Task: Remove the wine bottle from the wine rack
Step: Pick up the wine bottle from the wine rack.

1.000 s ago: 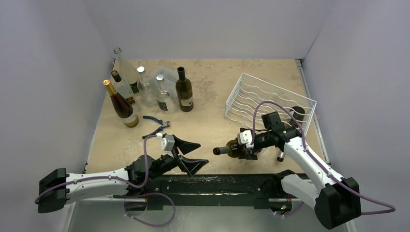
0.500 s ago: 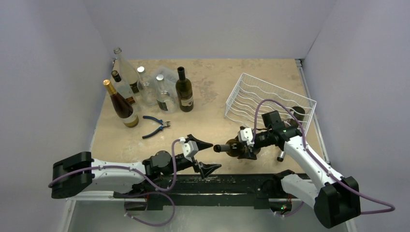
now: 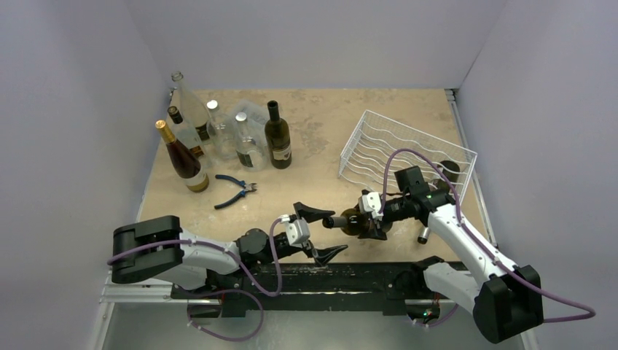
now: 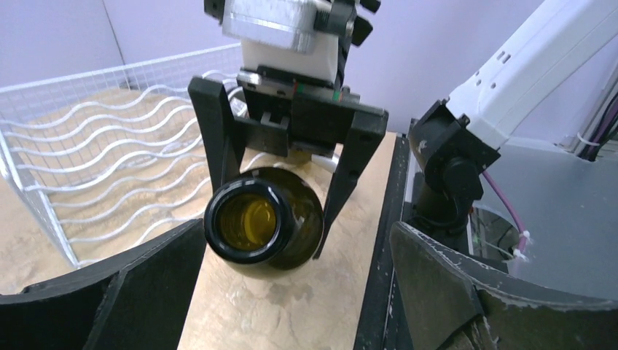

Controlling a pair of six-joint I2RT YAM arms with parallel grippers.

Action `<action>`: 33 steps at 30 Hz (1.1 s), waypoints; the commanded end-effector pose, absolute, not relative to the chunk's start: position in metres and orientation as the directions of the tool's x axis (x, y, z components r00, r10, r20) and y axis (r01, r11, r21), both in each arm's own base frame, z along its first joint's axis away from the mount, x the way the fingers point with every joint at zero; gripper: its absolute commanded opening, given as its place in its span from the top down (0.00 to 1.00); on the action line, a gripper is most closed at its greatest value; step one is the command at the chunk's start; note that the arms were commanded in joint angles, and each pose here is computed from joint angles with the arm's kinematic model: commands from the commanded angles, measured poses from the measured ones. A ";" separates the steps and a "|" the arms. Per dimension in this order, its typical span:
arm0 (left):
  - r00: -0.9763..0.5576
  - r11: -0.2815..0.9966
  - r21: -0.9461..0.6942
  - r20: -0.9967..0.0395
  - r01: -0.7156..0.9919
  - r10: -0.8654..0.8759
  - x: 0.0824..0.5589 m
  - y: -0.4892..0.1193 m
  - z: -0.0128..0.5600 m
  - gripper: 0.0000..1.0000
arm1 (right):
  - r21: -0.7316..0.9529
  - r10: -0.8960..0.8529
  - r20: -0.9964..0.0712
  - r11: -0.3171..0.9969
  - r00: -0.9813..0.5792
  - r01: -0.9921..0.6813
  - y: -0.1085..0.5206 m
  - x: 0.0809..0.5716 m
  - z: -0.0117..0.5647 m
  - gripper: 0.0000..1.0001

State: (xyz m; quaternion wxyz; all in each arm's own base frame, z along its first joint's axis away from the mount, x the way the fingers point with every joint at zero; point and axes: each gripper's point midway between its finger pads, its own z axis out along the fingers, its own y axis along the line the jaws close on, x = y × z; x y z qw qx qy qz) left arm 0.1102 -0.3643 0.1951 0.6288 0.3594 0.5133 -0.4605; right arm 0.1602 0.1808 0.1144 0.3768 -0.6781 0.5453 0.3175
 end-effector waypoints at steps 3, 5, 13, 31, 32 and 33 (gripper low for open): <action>0.130 0.358 -0.002 -0.929 0.934 -0.346 0.115 -0.367 0.244 0.07 | -0.241 -0.413 -0.868 -0.132 0.274 -0.962 0.193 0.171 0.147 0.83; 0.130 0.368 -0.007 -0.929 0.930 -0.346 0.117 -0.367 0.244 0.10 | -0.241 -0.413 -0.868 -0.132 0.274 -0.962 0.194 0.171 0.147 0.83; 0.104 0.394 -0.044 -0.933 0.918 -0.346 0.124 -0.369 0.240 0.29 | -0.239 -0.413 -0.869 -0.132 0.273 -0.962 0.193 0.170 0.147 0.83; 0.090 0.409 -0.065 -0.933 0.910 -0.348 0.128 -0.374 0.240 0.53 | -0.232 -0.426 -0.865 -0.127 0.264 -0.964 0.191 0.171 0.144 0.83; 0.089 0.409 -0.065 -0.934 0.910 -0.347 0.128 -0.374 0.240 0.54 | -0.232 -0.426 -0.865 -0.127 0.264 -0.964 0.191 0.171 0.144 0.83; 0.088 0.409 -0.065 -0.934 0.910 -0.346 0.128 -0.374 0.239 0.54 | -0.232 -0.426 -0.865 -0.127 0.264 -0.964 0.191 0.171 0.144 0.83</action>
